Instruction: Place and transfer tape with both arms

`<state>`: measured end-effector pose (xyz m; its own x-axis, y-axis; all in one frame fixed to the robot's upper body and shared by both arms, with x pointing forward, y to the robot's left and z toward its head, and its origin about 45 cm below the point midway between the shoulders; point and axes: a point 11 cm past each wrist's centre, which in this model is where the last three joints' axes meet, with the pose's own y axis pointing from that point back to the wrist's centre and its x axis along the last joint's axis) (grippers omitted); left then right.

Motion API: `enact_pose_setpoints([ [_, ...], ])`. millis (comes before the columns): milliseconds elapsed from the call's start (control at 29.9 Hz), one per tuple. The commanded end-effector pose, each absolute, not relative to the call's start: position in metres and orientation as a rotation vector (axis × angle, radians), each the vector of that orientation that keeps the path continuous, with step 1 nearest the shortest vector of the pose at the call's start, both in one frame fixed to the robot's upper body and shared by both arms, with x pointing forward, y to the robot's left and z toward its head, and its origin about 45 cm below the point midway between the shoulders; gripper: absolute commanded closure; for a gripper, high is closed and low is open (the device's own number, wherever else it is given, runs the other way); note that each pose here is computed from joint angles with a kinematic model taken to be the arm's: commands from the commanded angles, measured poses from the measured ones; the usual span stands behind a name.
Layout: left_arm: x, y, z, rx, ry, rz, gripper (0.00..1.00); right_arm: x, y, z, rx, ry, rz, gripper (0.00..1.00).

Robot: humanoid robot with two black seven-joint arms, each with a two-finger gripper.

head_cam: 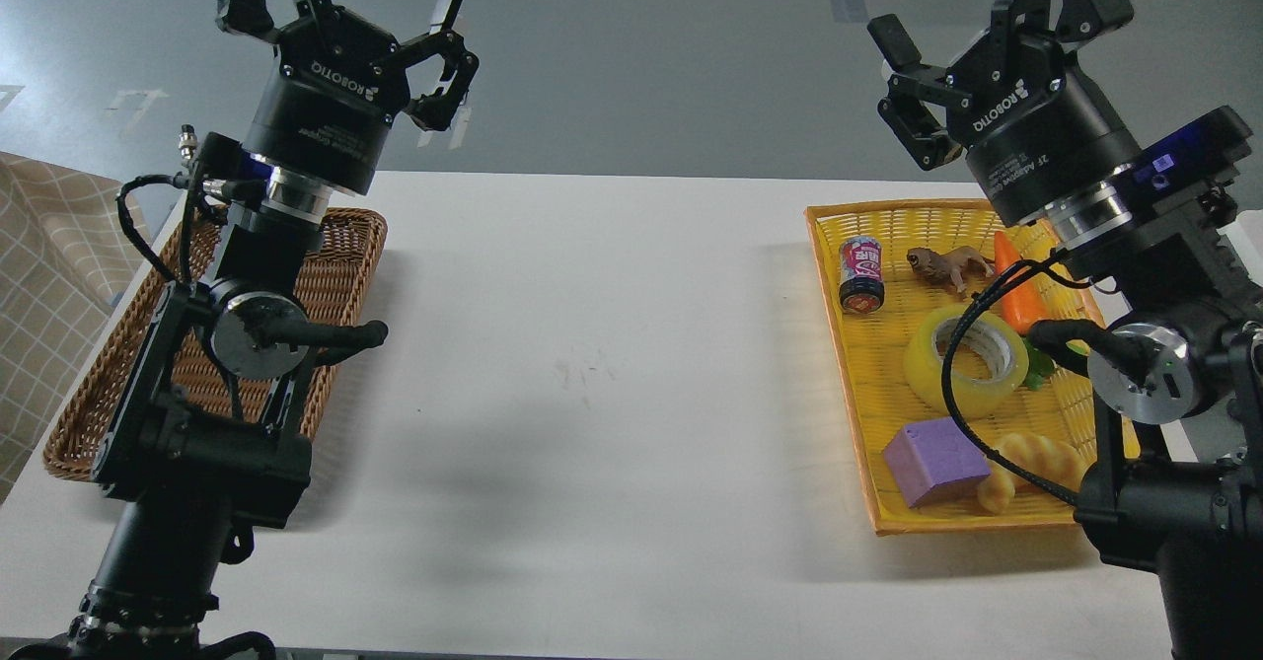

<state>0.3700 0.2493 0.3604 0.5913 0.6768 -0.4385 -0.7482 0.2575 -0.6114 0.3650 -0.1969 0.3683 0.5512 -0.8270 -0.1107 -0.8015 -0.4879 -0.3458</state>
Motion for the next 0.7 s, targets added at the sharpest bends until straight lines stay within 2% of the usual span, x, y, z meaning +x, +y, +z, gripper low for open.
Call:
enact_pose_setpoints([
  [0,0.3687,0.2523,0.3608,-0.917,0.085,0.985,0.02,0.3651,-0.1975,0.3677,-2.432,1.338,-0.097,0.0],
  [669,0.369,0.2567,0.3538,-0.876,0.083,0.994,0.02,0.3614,-0.1877,0.3696,-2.461,1.296,-0.113,0.02],
])
